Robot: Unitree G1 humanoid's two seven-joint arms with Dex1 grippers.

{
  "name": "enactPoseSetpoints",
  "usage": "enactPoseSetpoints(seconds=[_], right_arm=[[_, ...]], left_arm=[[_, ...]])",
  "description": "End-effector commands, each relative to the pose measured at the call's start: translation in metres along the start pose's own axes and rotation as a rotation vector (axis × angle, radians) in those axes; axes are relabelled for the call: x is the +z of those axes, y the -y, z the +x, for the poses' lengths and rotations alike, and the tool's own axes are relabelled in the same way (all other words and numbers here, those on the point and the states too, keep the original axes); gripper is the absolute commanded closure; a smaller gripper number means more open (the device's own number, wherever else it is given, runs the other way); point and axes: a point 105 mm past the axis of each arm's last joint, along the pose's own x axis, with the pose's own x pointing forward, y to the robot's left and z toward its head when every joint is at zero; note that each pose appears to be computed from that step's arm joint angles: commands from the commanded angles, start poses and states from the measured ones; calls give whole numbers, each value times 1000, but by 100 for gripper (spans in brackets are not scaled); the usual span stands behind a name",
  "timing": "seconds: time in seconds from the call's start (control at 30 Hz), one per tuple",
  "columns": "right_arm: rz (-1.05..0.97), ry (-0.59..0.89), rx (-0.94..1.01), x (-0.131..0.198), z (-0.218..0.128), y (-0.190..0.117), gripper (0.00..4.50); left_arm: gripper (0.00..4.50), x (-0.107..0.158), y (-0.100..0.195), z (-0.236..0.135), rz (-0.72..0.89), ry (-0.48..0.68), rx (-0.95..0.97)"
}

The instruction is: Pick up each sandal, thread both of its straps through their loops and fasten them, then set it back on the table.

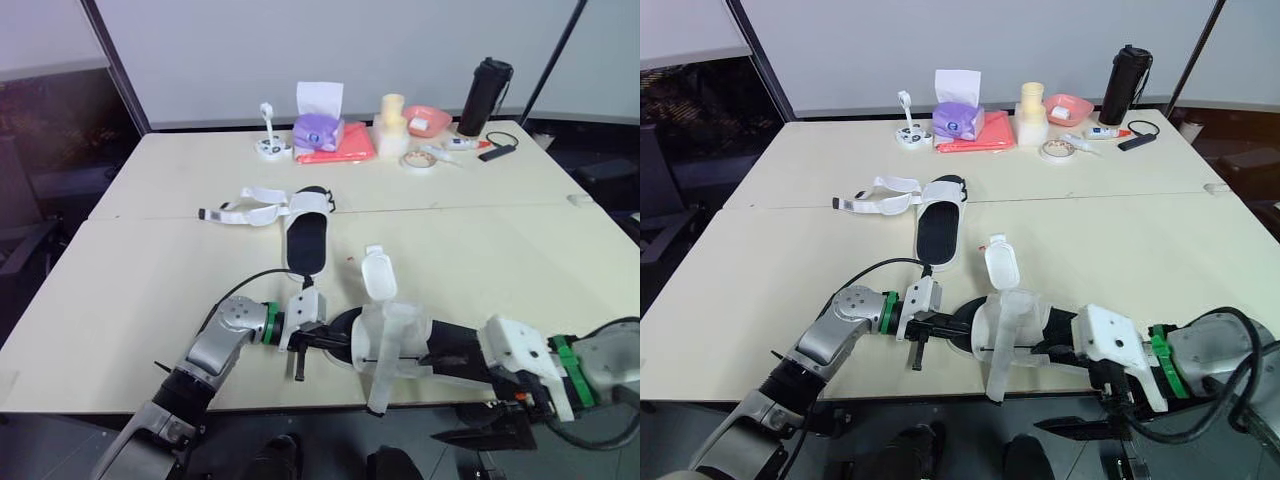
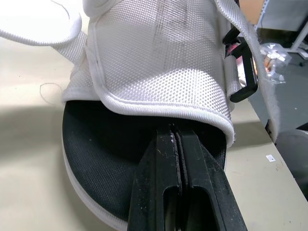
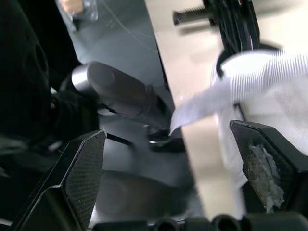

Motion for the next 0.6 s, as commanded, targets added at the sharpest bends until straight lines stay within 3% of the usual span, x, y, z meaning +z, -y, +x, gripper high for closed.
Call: enactPoseSetpoints(seconds=[0.03, 0.3, 0.6], right_arm=[[97, 8, -12, -8, 3, -4, 3], [358, 91, -37, -26, 31, -1, 3], [526, 278, -52, -7, 63, 14, 3]], left_arm=[[450, -9, 7, 0, -18, -27, -10], [450, -11, 15, 1, -18, -35, -29], [450, -13, 20, 1, -23, -43, -29]])
